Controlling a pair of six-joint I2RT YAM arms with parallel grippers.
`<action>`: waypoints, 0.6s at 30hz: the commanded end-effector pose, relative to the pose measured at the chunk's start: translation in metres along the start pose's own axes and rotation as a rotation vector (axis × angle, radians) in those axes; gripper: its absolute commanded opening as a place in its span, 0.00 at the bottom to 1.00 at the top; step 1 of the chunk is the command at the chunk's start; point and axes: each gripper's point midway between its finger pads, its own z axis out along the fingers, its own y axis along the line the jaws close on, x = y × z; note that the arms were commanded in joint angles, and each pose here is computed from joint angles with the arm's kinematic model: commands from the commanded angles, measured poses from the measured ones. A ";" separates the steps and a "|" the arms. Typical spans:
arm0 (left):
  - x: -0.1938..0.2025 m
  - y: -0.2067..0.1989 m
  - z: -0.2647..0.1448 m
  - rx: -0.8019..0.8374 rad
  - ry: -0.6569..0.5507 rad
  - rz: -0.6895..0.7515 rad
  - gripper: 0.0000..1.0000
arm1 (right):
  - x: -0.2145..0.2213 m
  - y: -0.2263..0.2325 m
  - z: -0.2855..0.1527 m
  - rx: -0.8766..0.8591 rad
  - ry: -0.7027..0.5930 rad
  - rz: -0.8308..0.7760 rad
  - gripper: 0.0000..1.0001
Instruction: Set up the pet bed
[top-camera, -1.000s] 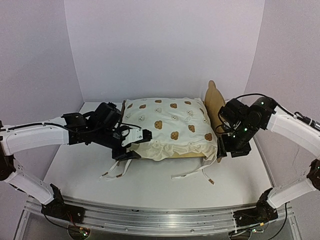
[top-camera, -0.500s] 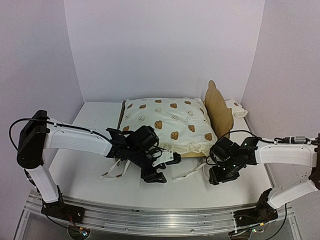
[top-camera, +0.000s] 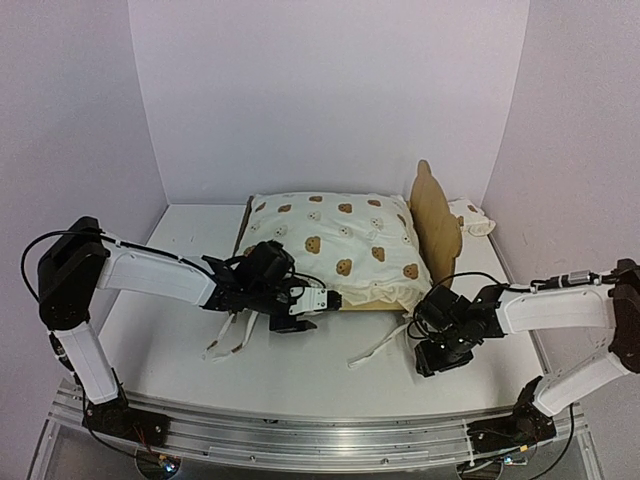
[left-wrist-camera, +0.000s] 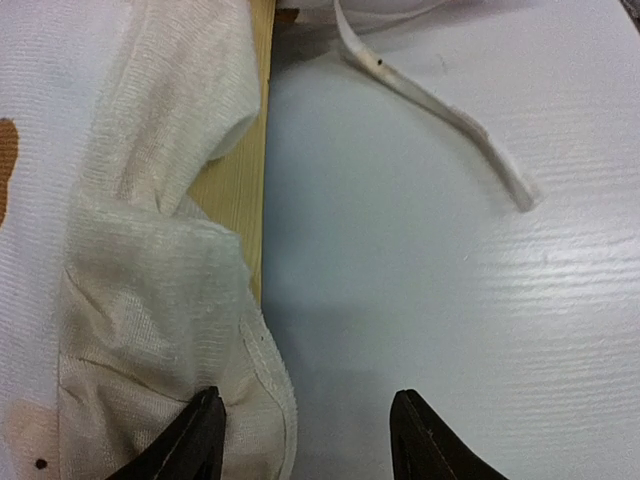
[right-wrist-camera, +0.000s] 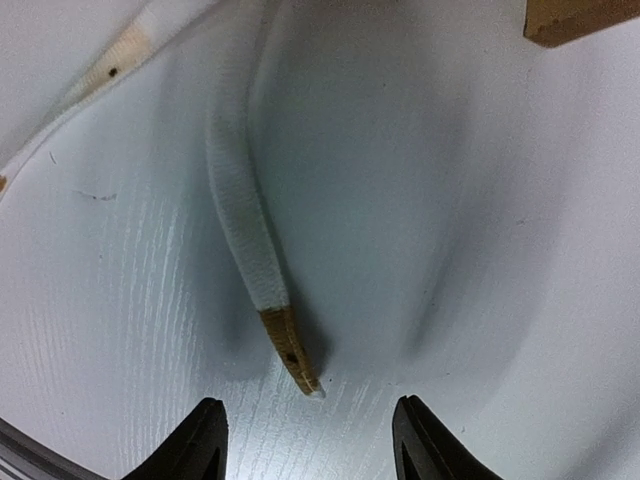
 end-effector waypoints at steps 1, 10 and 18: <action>0.029 0.051 -0.010 -0.170 0.043 0.118 0.57 | -0.003 0.012 0.001 -0.053 0.012 -0.022 0.57; 0.052 0.063 -0.028 -0.157 0.063 0.139 0.57 | -0.010 0.022 -0.002 -0.095 -0.012 -0.089 0.56; -0.033 -0.065 -0.031 0.207 -0.070 0.000 0.61 | -0.046 0.021 -0.011 -0.093 -0.191 -0.156 0.56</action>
